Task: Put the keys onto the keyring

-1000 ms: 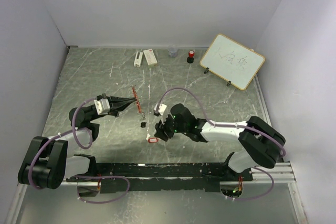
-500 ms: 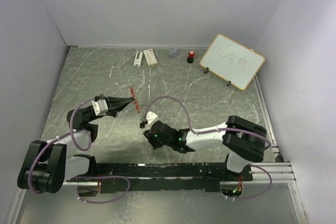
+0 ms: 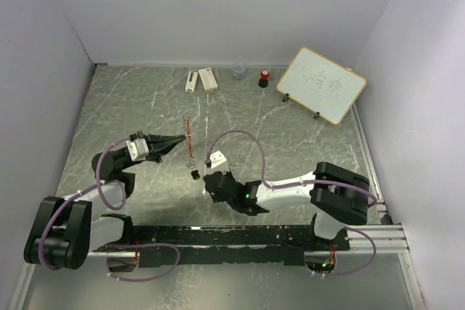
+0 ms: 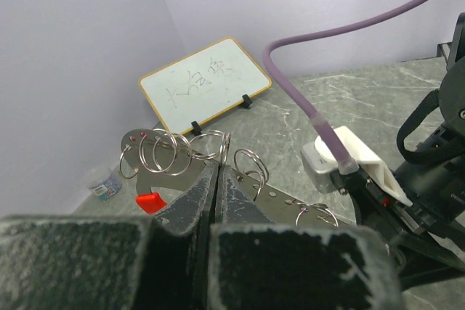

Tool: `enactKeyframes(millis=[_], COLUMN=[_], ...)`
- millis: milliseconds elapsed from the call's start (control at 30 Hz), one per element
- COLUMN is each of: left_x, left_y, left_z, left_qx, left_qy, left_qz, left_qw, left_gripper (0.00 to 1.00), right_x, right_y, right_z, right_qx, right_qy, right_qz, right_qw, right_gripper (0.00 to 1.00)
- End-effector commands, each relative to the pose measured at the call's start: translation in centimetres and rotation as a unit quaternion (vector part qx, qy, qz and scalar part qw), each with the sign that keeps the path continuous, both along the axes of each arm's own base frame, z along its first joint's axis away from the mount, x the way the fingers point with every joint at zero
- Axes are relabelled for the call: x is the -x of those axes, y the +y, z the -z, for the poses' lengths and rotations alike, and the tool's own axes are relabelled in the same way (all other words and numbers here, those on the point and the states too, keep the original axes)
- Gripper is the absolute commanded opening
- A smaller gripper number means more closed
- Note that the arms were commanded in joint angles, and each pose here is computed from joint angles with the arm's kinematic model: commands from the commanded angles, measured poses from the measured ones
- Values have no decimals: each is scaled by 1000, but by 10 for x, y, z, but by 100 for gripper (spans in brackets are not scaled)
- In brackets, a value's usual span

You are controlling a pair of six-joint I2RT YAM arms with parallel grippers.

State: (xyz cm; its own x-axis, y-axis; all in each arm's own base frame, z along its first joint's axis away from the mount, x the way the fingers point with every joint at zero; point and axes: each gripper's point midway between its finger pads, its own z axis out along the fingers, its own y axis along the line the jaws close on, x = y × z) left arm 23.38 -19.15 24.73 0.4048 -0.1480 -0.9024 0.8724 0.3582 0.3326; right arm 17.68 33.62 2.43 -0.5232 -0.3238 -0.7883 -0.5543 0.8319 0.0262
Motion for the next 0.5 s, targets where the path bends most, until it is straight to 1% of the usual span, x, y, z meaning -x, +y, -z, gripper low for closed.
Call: enactKeyframes(millis=[0,67,133,267,400,467], left_x=[19,19,19,19,19,19], left_y=[5,5,5,5,5,5], left_z=[-38,-38,-38,-38,-37,-37], left_qx=[21,21,21,21,21,20], left_qy=[-128,-129,-128,-127,-126,-125], left_qz=[-4,-3,-3,-3,-3,-2], left_qw=[992,991,992,992,992,992], left_gripper=[7,7,7,7,7,7], right_x=[-7,-8,-7,-2,5,11], right_y=[-20,-26,-27,-27,-25,-20], right_z=[-10,-10,-14,-25,-30,-30], right_qx=[15,24,17,-11,-39,-56], right_qy=[-21,-24,-29,-33,-28,-24], right_qz=[44,48,43,17,-38,-86], right_qw=[999,998,999,999,998,994], right_gripper=[44,44,45,54,56,56])
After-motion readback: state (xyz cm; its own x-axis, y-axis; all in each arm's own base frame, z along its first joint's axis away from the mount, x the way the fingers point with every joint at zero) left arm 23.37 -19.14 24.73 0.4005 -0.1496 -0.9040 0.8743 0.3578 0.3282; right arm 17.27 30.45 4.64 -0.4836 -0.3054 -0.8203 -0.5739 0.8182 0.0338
